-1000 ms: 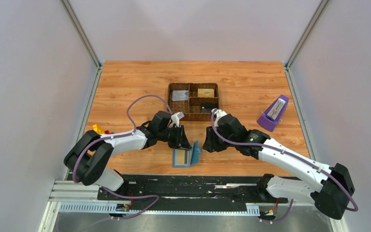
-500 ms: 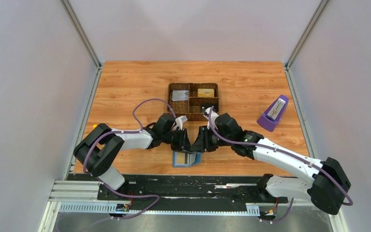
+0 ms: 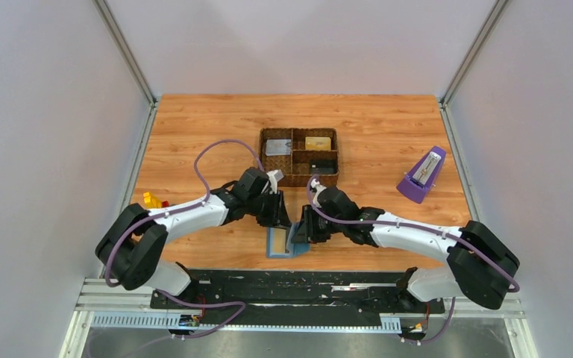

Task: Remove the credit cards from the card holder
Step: Remove the credit card from the card holder.

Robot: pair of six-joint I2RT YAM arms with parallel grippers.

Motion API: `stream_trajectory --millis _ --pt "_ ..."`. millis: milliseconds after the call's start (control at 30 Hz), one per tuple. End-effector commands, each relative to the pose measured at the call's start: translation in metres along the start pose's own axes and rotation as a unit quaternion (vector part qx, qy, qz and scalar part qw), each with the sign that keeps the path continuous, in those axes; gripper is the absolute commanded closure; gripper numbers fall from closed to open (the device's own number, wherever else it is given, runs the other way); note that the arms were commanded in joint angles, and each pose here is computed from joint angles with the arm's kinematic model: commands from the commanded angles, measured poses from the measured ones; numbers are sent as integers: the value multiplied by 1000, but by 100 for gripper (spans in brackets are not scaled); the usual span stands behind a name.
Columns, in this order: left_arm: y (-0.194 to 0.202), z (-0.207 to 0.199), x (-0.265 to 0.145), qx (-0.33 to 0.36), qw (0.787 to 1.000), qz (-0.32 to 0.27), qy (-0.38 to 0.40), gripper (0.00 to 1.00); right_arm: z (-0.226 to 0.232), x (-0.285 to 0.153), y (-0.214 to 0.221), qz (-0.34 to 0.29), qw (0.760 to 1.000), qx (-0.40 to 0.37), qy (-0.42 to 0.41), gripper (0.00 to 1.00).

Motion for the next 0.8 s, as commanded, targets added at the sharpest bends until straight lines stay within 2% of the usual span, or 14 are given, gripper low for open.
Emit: stream_trajectory --millis 0,167,400,600,767 --pt "-7 -6 -21 23 998 -28 -60 66 -4 10 -3 -21 1000 11 11 77" --pt "-2 -8 -27 21 998 -32 -47 67 -12 15 1 -14 999 17 28 78" --pt "4 -13 -15 16 998 -9 53 67 2 -7 -3 -45 999 4 4 74" --pt "1 -16 -12 27 996 -18 79 66 14 -27 -7 -71 997 -8 -17 72" --pt "-2 -22 -2 24 991 -14 134 66 21 -36 -8 -83 995 -21 -42 69"
Point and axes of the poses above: each gripper's point midway between its finger pads, its own x axis out along the fingers, its own z axis along the line the jaws close on, y = z × x, the point moved 10 cm from there along -x, back along the fingers, and after that the axes turned 2 degrees about x, right-handed, at the moved point
